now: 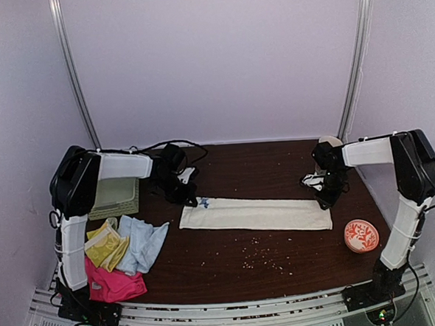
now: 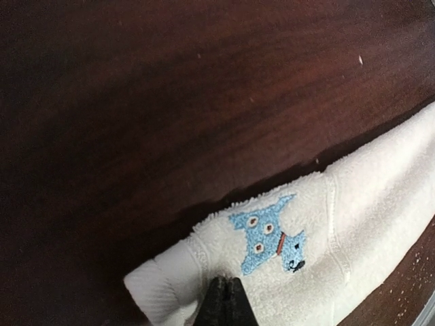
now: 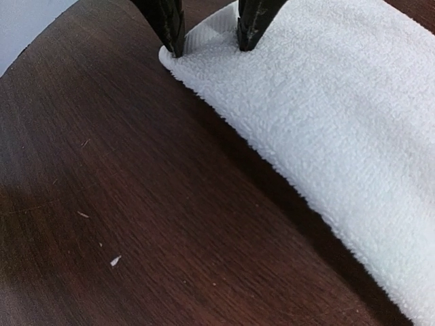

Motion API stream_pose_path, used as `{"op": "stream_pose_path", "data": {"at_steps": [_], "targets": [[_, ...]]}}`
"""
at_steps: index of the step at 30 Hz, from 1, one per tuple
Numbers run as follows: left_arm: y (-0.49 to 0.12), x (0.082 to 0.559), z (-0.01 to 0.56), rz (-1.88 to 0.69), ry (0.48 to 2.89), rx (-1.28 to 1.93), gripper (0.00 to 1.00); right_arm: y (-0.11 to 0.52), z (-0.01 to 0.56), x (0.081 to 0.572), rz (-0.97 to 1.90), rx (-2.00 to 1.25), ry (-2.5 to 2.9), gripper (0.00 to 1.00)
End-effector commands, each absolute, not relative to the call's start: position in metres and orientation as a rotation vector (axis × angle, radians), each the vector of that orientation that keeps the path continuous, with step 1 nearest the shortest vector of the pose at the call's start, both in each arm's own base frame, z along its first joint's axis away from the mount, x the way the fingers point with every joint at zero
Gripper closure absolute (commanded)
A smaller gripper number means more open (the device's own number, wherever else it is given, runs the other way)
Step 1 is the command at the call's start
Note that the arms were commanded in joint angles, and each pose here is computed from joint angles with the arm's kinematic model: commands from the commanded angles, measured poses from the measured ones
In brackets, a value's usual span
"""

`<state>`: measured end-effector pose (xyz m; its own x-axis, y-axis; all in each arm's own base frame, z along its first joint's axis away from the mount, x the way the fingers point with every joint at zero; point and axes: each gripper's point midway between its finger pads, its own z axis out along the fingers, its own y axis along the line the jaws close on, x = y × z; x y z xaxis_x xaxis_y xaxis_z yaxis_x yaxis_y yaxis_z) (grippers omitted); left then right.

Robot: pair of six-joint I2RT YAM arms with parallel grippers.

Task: Roll the towels
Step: Adjust the towel at the center of the board.

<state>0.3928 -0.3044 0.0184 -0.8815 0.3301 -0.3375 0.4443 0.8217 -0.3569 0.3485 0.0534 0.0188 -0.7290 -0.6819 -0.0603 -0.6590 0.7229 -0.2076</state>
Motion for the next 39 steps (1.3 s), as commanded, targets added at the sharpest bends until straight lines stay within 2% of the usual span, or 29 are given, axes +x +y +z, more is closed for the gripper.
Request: {"op": "stream_pose_path", "data": {"at_steps": [1, 9, 18, 27, 34, 39], "targets": [[-0.282, 0.437, -0.009, -0.422, 2.714, 0.572, 1.0, 0.046, -0.024, 0.311, -0.231, -1.195, 2.922, 0.73], [-0.302, 0.513, -0.008, -0.369, 2.569, 0.664, 1.0, 0.118, -0.011, 0.27, 0.033, -1.42, 2.884, 0.72], [-0.31, 0.532, 0.0, -0.379, 2.506, 0.659, 1.0, 0.182, 0.006, 0.224, 0.354, -1.562, 2.835, 0.72], [-0.274, 0.51, -0.012, -0.23, 2.599, 0.636, 1.0, 0.128, -0.016, 0.253, 0.004, -1.427, 2.935, 0.72], [-0.254, 0.452, -0.022, -0.295, 2.7, 0.587, 1.0, 0.066, -0.01, 0.318, -0.287, -1.236, 2.933, 0.72], [-0.255, 0.435, 0.003, -0.389, 2.69, 0.484, 1.0, 0.052, 0.008, 0.378, -0.484, -1.166, 2.822, 0.7]]}}
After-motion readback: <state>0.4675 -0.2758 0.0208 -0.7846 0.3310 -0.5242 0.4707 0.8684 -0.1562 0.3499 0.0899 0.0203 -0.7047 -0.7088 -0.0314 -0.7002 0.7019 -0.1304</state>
